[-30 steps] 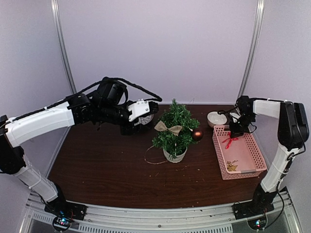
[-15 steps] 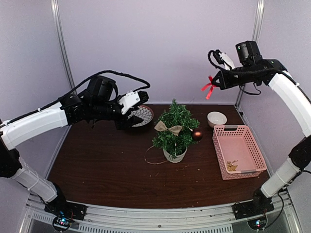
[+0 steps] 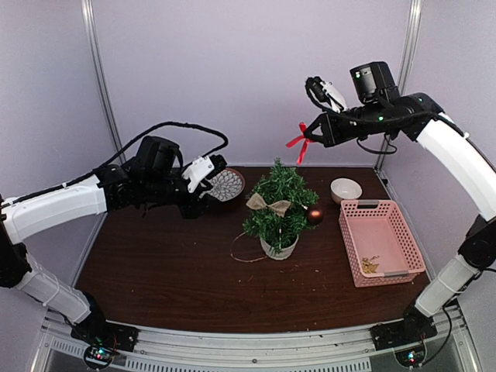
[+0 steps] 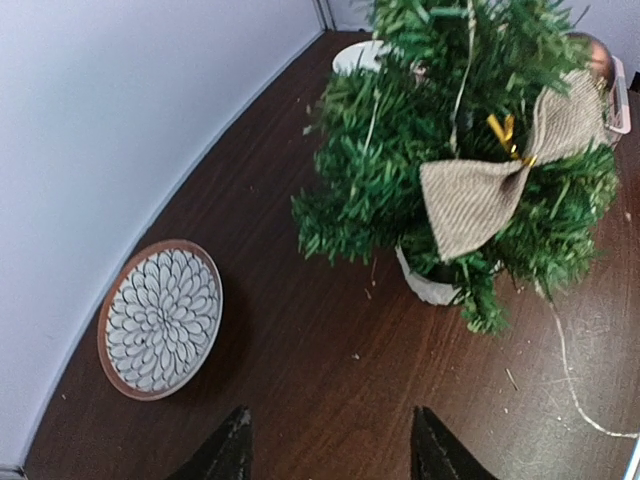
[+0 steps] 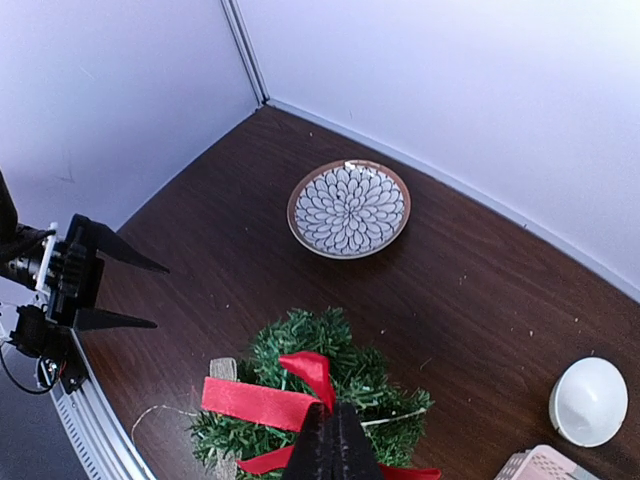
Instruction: Decorate the small christmas tree
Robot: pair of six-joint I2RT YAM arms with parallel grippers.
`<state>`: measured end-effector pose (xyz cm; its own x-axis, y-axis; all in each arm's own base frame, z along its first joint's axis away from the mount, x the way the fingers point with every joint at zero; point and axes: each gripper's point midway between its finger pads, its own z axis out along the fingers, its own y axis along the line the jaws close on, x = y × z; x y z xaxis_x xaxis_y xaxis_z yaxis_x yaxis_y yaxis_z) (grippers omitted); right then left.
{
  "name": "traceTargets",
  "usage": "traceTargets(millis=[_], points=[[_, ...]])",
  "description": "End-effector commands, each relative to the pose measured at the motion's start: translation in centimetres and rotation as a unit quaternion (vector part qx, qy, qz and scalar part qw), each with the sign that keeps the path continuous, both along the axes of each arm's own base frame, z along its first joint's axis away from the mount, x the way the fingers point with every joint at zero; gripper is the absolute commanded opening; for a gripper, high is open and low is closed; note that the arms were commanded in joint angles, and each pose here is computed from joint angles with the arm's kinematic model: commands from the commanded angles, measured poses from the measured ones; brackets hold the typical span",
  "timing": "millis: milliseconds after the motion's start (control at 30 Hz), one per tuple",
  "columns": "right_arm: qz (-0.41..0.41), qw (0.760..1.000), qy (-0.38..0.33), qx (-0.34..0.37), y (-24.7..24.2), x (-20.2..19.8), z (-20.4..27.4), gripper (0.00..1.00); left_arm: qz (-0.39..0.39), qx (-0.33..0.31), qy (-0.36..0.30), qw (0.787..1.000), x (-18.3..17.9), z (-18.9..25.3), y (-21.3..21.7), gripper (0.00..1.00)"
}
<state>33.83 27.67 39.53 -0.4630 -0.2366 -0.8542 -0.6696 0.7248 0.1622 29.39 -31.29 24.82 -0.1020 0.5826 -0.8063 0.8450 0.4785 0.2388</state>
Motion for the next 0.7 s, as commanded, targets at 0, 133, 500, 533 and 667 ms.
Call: traceTargets(millis=[0, 133, 500, 533, 667], points=[[0.022, 1.000, 0.006, 0.009, -1.1, -3.1, 0.4, 0.00, 0.029, -0.056, 0.023, 0.998, 0.0, -0.3, 0.6, 0.54], [0.022, 0.999, 0.025, 0.001, -2.2, -4.8, -1.2, 0.00, 0.034, -0.055, 0.038, 0.997, -0.2, -1.7, 0.8, 0.54], [0.045, 0.997, 0.060, 0.034, -0.2, -3.4, -4.0, 0.00, 0.031, -0.058, 0.041, 0.997, 0.1, -1.6, 0.3, 0.54], [0.058, 0.996, 0.061, 0.029, 0.2, -3.5, -4.3, 0.00, 0.031, -0.057, 0.040, 0.997, 0.1, -1.6, 0.3, 0.54], [0.099, 0.993, 0.069, 0.005, 1.3, -3.4, -6.4, 0.00, 0.031, -0.057, 0.037, 0.997, 0.3, -1.4, 0.1, 0.54]])
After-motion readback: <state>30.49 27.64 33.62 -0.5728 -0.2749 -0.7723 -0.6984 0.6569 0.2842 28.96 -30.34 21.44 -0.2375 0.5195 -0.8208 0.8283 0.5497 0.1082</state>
